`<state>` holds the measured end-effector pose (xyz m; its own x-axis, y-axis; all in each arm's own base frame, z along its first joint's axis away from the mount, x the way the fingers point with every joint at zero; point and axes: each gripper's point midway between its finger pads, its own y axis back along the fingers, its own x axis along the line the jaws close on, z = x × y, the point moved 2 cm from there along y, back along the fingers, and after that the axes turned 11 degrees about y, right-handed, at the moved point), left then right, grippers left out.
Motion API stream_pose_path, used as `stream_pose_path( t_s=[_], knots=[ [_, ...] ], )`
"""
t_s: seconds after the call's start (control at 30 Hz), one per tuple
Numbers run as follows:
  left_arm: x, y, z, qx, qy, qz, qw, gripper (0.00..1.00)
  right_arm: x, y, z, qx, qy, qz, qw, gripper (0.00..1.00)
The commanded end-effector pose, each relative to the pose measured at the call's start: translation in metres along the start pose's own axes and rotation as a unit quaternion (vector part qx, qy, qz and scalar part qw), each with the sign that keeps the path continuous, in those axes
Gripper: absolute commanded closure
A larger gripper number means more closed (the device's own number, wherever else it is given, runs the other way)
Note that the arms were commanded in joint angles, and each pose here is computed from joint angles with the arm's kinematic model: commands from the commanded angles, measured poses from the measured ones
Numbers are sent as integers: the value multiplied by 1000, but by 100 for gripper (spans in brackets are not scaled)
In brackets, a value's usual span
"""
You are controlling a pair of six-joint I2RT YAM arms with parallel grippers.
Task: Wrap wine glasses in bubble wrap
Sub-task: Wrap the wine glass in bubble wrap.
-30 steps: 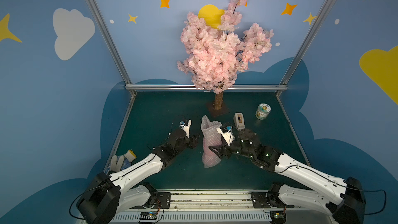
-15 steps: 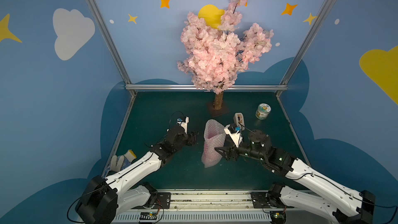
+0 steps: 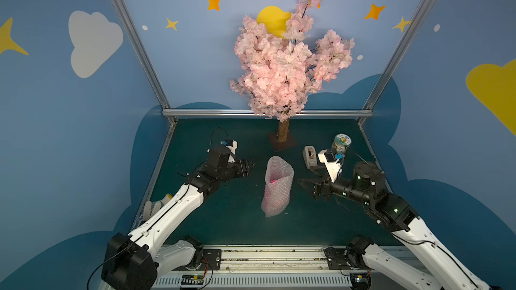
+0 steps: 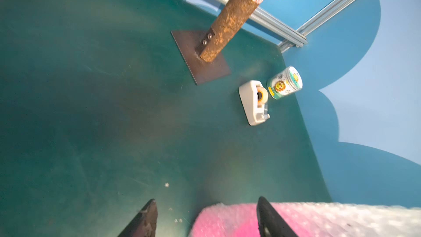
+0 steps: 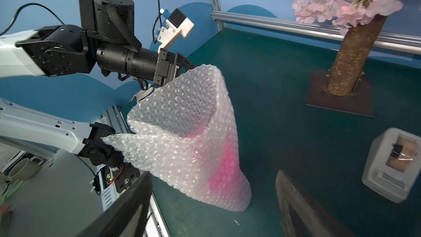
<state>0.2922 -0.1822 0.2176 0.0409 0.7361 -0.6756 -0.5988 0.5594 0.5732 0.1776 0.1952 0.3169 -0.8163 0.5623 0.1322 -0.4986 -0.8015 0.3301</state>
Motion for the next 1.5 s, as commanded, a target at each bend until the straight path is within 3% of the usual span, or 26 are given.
stream_pose_path(
  t_s=[0.0, 0.13, 0.27, 0.43, 0.7, 1.0, 1.3, 1.47],
  knots=[
    [-7, 7, -29, 98, 42, -18, 994, 29, -14, 4, -20, 43, -85, 1, 995, 18],
    [-26, 19, -45, 157, 57, -70, 983, 23, -30, -10, -29, 46, -222, 54, 972, 26],
    [-31, 20, -62, 201, 82, -87, 972, 16, -20, -30, -30, 53, -267, 131, 953, 26],
    [-35, 11, -74, 221, 87, -101, 966, 11, -20, -58, -42, 85, -296, 154, 939, 26],
    [-30, -3, -91, 233, 76, -70, 967, 8, 1, -94, -62, 155, -293, 172, 928, 26],
    [-18, -16, -105, 230, 39, -12, 972, 8, 5, -105, -101, 228, -281, 136, 922, 27],
    [-6, -23, -99, 209, 11, 41, 977, 9, -2, -115, -129, 288, -248, 93, 920, 33],
    [-9, -20, -95, 203, 4, 38, 978, 9, 1, -125, -138, 319, -224, 80, 917, 35]
  ],
)
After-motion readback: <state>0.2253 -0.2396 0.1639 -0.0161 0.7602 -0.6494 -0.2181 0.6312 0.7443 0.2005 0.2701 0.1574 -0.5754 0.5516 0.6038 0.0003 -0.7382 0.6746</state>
